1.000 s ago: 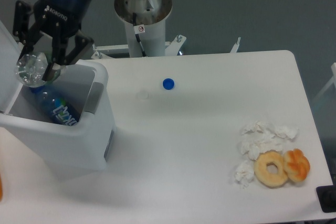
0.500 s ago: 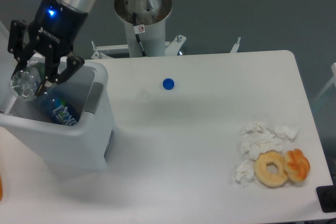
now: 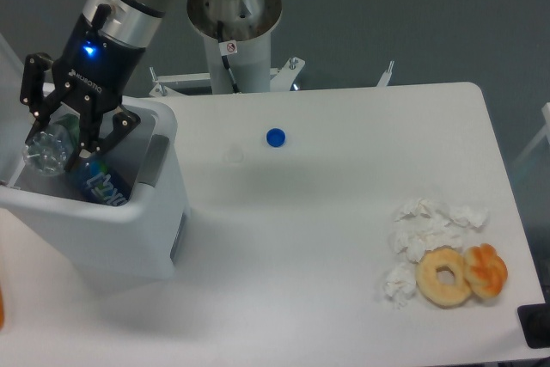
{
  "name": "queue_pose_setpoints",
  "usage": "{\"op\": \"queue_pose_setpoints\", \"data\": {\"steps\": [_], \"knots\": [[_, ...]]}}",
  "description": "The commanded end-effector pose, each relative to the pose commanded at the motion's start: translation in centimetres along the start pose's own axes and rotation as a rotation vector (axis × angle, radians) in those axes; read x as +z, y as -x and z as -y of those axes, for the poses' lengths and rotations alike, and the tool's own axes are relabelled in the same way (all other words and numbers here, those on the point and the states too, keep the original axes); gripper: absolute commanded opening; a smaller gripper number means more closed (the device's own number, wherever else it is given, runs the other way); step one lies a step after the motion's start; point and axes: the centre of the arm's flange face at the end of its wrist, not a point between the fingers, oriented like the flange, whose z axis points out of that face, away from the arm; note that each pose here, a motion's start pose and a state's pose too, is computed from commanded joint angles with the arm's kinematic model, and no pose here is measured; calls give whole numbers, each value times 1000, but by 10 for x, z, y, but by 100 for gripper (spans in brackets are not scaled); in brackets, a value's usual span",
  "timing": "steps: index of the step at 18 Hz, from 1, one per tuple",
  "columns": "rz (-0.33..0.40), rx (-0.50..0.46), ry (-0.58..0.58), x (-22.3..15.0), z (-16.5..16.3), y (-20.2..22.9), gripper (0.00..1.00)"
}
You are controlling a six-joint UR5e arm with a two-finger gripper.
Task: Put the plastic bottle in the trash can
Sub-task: 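Lower the clear bottle into the bin opening, then open the gripper to release the bottle inside the bin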
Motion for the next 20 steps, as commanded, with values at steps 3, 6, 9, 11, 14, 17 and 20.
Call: {"op": "queue_pose_setpoints", "data": {"steps": [3,6,9,11,14,17,20], "knots": [[-5,-3,12,7,-6,4,58],[-9,6,16,10,-6,2,58],[-13,0,23,13,-8,4,60],[-18,-3,31,17,-13,4,60],[-18,-9,33,18,-14,5,60],[-20,-5,37,19,-18,5,67],[-19,-10,40,19,-19,4,69]]}}
